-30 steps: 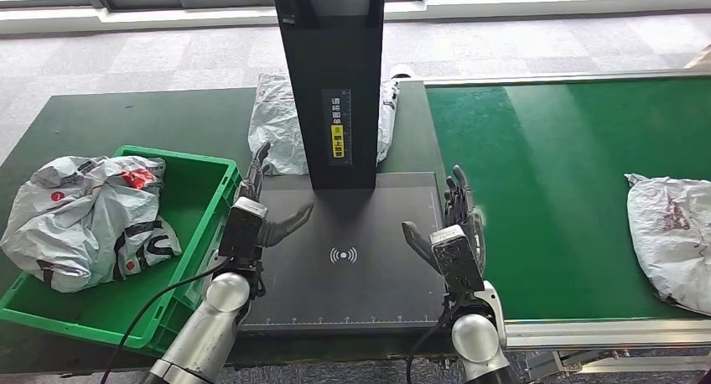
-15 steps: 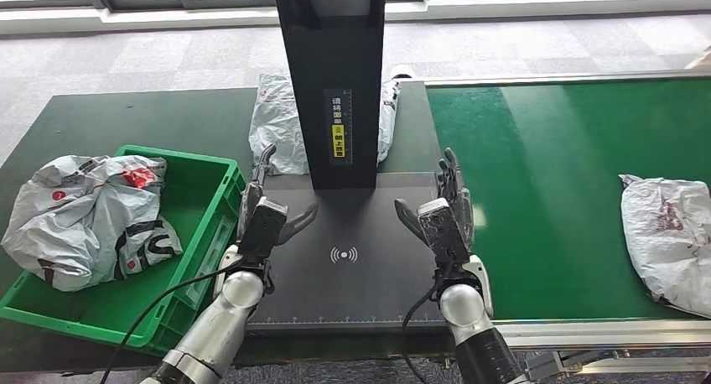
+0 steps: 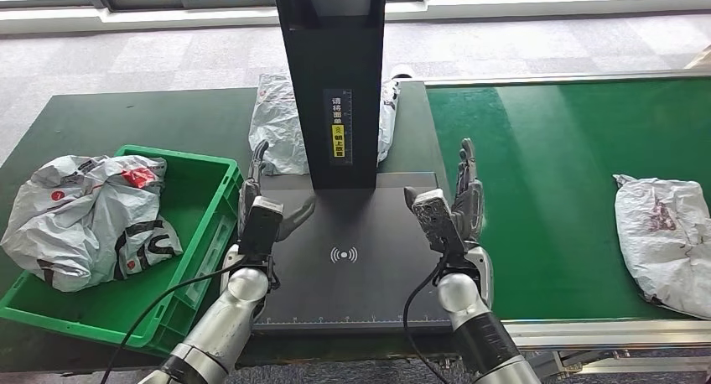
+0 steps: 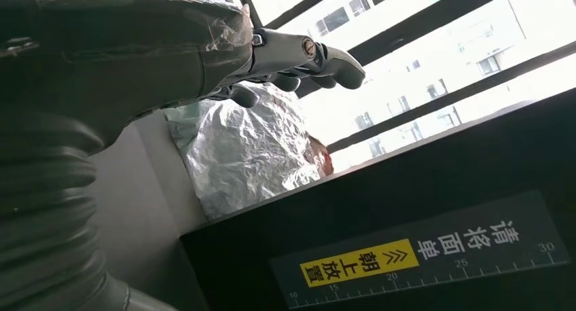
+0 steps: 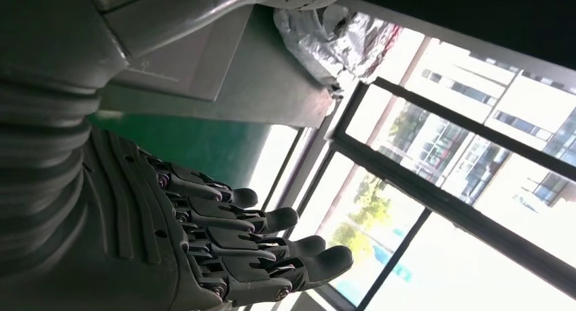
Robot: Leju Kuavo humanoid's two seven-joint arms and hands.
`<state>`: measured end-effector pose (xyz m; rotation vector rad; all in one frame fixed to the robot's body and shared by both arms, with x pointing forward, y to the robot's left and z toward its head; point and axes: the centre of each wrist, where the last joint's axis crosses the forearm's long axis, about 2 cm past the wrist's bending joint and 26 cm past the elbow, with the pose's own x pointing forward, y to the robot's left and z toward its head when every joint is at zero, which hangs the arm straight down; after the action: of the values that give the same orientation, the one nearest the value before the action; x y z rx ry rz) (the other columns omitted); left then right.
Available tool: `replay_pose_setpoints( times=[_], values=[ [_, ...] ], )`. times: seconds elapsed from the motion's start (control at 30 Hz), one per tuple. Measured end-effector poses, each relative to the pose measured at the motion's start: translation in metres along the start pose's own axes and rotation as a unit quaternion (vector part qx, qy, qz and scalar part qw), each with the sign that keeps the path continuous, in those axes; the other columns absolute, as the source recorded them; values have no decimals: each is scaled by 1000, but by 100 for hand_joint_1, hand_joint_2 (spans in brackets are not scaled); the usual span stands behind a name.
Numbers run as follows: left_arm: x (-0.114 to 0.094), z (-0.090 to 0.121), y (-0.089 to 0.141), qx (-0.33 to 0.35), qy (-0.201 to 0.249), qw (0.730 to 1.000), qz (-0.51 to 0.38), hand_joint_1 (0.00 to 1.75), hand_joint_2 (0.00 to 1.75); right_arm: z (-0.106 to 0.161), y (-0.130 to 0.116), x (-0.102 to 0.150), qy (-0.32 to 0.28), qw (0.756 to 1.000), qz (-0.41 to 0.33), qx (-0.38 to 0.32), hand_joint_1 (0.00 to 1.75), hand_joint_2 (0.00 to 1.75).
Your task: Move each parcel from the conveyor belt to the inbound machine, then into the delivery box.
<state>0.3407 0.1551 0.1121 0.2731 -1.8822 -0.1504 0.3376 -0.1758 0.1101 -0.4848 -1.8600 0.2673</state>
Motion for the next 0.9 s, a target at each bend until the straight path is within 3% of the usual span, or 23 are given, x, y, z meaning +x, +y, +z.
replay_pose_setpoints(
  times=[0.07,0.2,0.37,0.57,0.9],
  values=[
    [-2,1,0,0,9,1000,7,0,0,-1,-5,-6,7,999,51,-16,0,175],
    [-8,2,-1,-2,18,1000,11,0,0,-8,-30,-32,10,978,205,-31,0,175],
    [-13,5,0,-3,23,1000,7,0,0,-11,-58,-58,43,953,296,-40,0,175],
    [-14,6,0,-4,27,1000,5,0,0,-8,-73,-73,73,946,313,-52,0,175],
    [-15,6,-1,-4,29,1000,5,0,0,-6,-77,-78,87,944,314,-53,0,175]
  ],
)
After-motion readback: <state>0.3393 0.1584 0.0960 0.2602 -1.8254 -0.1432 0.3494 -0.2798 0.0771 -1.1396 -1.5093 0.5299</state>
